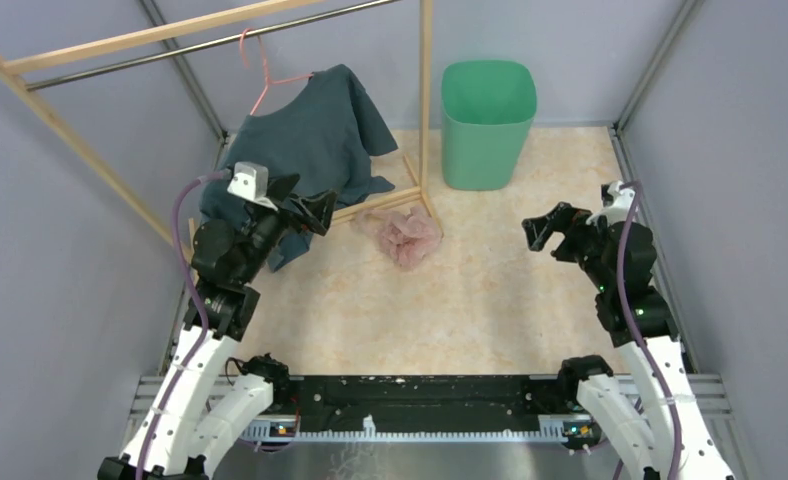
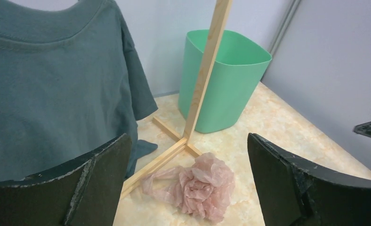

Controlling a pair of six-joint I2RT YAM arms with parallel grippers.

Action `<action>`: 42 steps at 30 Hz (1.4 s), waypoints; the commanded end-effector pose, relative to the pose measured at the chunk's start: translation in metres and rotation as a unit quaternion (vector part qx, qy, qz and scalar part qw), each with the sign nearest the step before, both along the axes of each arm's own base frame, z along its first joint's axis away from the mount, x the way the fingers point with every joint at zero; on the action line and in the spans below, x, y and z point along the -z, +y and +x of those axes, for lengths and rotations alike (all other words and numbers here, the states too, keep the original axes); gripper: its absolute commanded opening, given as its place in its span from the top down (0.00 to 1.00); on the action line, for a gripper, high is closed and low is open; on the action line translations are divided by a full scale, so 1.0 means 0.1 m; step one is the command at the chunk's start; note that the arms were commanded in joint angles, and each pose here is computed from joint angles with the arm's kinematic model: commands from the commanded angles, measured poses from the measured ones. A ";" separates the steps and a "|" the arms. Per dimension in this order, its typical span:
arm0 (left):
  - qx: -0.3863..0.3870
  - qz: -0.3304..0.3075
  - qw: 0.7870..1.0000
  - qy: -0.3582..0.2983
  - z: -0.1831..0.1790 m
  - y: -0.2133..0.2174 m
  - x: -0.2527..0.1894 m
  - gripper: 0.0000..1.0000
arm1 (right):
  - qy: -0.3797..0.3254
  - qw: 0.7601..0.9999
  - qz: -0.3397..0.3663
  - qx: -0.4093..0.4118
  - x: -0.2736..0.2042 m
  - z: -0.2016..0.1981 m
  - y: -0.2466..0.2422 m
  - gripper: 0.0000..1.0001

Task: Put the trash bags into the trash bin

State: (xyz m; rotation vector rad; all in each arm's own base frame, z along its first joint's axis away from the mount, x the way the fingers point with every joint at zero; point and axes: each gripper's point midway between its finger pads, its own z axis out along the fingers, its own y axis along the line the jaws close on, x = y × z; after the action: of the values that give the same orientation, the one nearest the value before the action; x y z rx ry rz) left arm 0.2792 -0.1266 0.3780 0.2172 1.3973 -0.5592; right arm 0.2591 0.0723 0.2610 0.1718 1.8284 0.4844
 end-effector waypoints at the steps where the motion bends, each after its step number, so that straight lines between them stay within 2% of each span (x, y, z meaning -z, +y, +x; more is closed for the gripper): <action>1: 0.041 -0.017 0.998 -0.038 -0.06 -0.13 -0.23 0.01 | 0.000 1.000 0.002 0.016 0.05 0.14 -0.01 0.01; 4: 0.067 -0.017 0.997 -0.031 -0.06 -0.22 -0.21 0.01 | 0.038 0.997 -0.051 0.054 0.24 0.23 -0.20 0.01; 6: 0.067 -0.022 0.997 -0.025 -0.05 -0.23 -0.20 0.01 | 0.052 0.995 -0.066 0.045 0.35 0.27 -0.19 0.01; 12: 0.064 -0.034 0.997 -0.017 -0.02 -0.23 -0.16 0.01 | 0.085 0.996 0.020 -0.021 0.72 0.38 0.19 0.01; 17: 0.071 -0.042 0.996 -0.015 -0.01 -0.25 -0.06 0.01 | 0.088 0.976 0.115 -0.164 0.79 0.51 0.86 0.01; 22: 0.062 -0.031 0.998 0.001 0.05 -0.24 0.00 0.01 | 0.096 0.958 0.057 -0.263 0.83 0.48 1.79 0.01; 25: 0.064 -0.022 0.998 0.002 0.07 -0.25 0.04 0.01 | 0.078 0.951 0.056 -0.294 0.78 0.46 2.19 0.01; 29: 0.072 -0.017 0.997 0.013 0.11 -0.29 0.11 0.01 | 0.070 0.957 0.060 -0.274 0.84 0.65 2.44 0.04; 36: 0.092 -0.002 0.995 0.035 0.18 -0.38 0.25 0.01 | 0.007 0.982 -0.003 -0.188 0.99 1.08 2.44 0.12; 40: 0.095 0.005 0.994 0.049 0.24 -0.40 0.35 0.01 | -0.015 0.982 -0.066 -0.174 1.21 1.22 2.51 0.12; 42: 0.095 0.009 0.994 0.062 0.29 -0.42 0.42 0.01 | -0.003 0.981 -0.088 -0.171 1.43 1.25 2.52 0.18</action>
State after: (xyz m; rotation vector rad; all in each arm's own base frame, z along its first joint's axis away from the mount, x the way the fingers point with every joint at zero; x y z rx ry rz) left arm 0.3036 -0.1647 0.3251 0.2979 1.5423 -0.7336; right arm 0.3579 0.3143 0.1100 -0.2432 2.0055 0.6699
